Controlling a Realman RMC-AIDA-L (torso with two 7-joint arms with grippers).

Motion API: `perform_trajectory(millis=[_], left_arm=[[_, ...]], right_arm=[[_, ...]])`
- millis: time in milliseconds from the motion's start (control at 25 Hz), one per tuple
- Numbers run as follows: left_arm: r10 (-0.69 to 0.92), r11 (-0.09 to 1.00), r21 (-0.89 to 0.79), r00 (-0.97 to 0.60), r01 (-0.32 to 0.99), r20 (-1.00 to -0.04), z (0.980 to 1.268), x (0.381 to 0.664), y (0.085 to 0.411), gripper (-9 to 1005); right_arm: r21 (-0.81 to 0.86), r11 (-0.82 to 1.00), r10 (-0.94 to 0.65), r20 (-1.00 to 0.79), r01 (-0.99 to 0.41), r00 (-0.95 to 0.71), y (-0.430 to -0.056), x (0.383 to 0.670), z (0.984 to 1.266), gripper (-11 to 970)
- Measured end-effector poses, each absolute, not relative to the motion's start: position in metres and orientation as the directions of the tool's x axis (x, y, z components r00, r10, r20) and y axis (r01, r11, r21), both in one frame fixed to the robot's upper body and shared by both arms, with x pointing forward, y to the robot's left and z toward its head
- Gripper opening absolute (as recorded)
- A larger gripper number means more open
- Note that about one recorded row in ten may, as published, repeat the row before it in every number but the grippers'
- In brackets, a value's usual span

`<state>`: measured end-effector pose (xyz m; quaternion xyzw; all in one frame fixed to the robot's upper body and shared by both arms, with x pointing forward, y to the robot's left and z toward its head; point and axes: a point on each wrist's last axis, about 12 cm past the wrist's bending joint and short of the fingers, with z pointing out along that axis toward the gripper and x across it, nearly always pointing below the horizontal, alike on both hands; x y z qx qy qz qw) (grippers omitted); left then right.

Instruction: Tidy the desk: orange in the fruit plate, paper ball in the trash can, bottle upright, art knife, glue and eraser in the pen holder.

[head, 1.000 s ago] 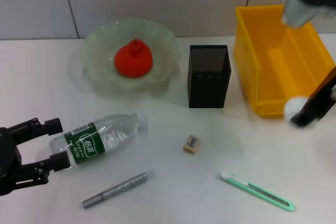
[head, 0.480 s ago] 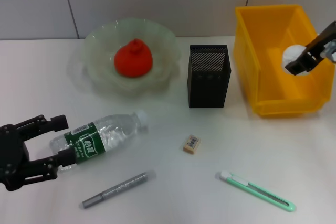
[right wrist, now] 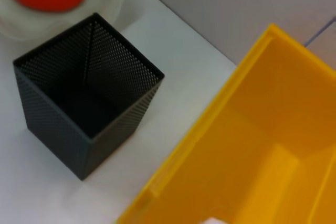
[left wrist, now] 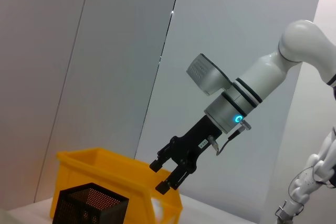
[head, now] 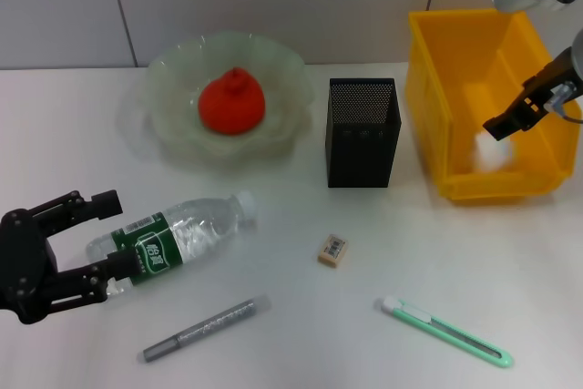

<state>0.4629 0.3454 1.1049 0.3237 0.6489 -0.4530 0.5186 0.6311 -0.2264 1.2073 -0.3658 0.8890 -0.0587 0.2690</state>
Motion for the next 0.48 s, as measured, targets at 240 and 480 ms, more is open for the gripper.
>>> perform_trajectory(millis=[240, 480], left_arm=[[-0.047, 0.386, -0.245, -0.246, 0.889, -0.968, 1.106, 0.466, 0.346, 840], [-0.043, 0.377, -0.25, -0.253, 0.892, -0.967, 1.108, 0.467, 0.347, 840]], right_arm=[[-0.287, 0.734, -0.673, -0.433, -0.616, -0.6, -0.232, 0.626, 1.211, 814], [-0.21, 0.695, -0.698, -0.427, -0.688, -0.575, -0.223, 0.594, 1.245, 813]])
